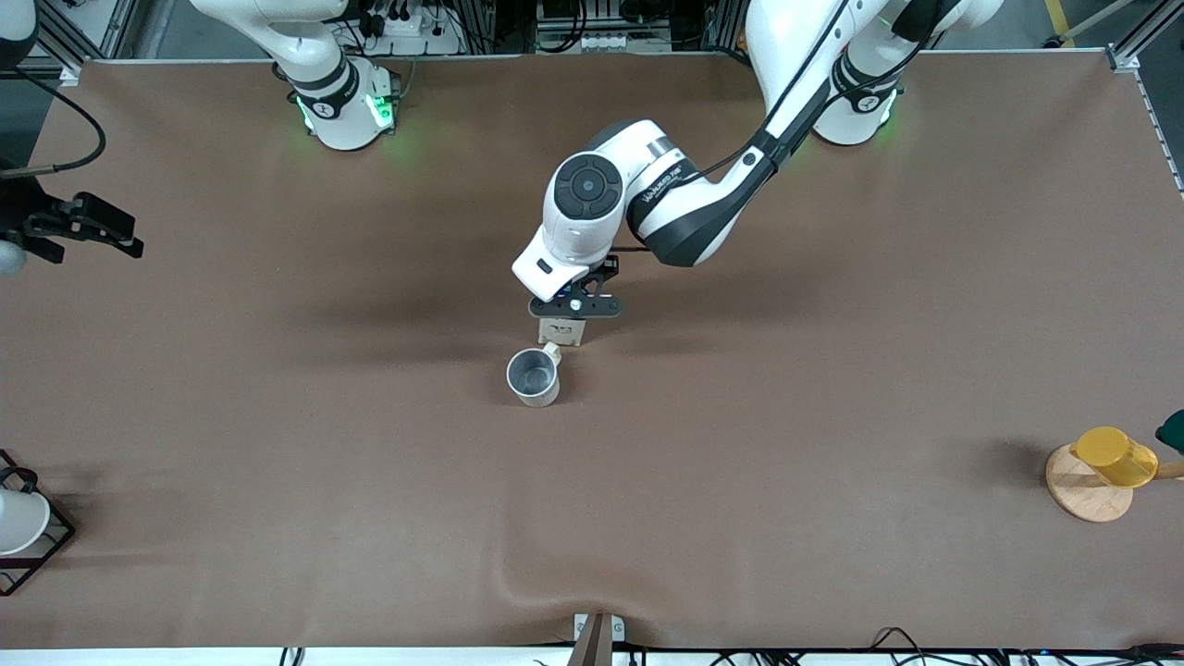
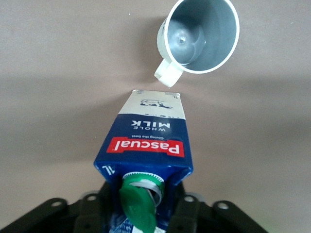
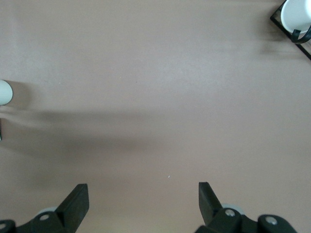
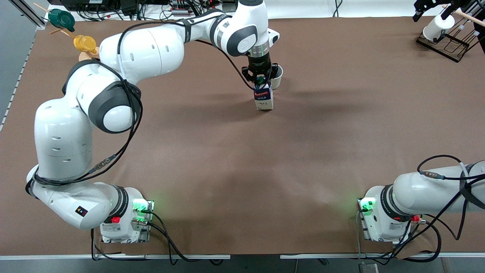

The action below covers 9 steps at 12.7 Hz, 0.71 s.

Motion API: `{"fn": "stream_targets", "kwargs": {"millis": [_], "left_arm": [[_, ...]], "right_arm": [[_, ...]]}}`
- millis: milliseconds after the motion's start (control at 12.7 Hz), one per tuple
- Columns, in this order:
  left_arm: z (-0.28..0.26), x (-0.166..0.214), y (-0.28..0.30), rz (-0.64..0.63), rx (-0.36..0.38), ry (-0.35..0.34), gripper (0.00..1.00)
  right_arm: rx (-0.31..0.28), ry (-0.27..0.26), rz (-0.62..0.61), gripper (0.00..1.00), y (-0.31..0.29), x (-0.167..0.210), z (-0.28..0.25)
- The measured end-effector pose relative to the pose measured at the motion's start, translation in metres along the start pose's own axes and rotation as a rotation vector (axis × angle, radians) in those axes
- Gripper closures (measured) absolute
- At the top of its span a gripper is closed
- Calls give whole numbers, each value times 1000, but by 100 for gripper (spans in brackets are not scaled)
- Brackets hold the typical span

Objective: Place milk next to cup
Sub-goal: 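Lower the milk carton next to the mug and open the left gripper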

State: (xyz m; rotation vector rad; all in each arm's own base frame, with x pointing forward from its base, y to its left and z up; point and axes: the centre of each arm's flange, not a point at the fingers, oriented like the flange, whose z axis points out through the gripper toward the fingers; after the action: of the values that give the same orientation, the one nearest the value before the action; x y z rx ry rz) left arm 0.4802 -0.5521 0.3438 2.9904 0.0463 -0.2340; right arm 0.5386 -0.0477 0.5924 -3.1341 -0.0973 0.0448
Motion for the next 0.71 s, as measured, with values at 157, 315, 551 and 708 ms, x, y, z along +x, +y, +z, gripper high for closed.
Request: {"fn": "stream_targets", "kwargs": {"millis": [157,315,551,708], "left_arm": [[6,-1,2,1,-3,-1,20],[5,-1,4,2,-8,2,0],[-16,-1,9,-1,-31,25,0],[-53,-2,5,-34,-36,48,0]], "right_arm": [[-4,-3,0,0,0,1,3],[-6,1,4,0,2,1,3],[-7,6,4,0,2,2,2],[-7,6,5,0,2,2,2]]}}
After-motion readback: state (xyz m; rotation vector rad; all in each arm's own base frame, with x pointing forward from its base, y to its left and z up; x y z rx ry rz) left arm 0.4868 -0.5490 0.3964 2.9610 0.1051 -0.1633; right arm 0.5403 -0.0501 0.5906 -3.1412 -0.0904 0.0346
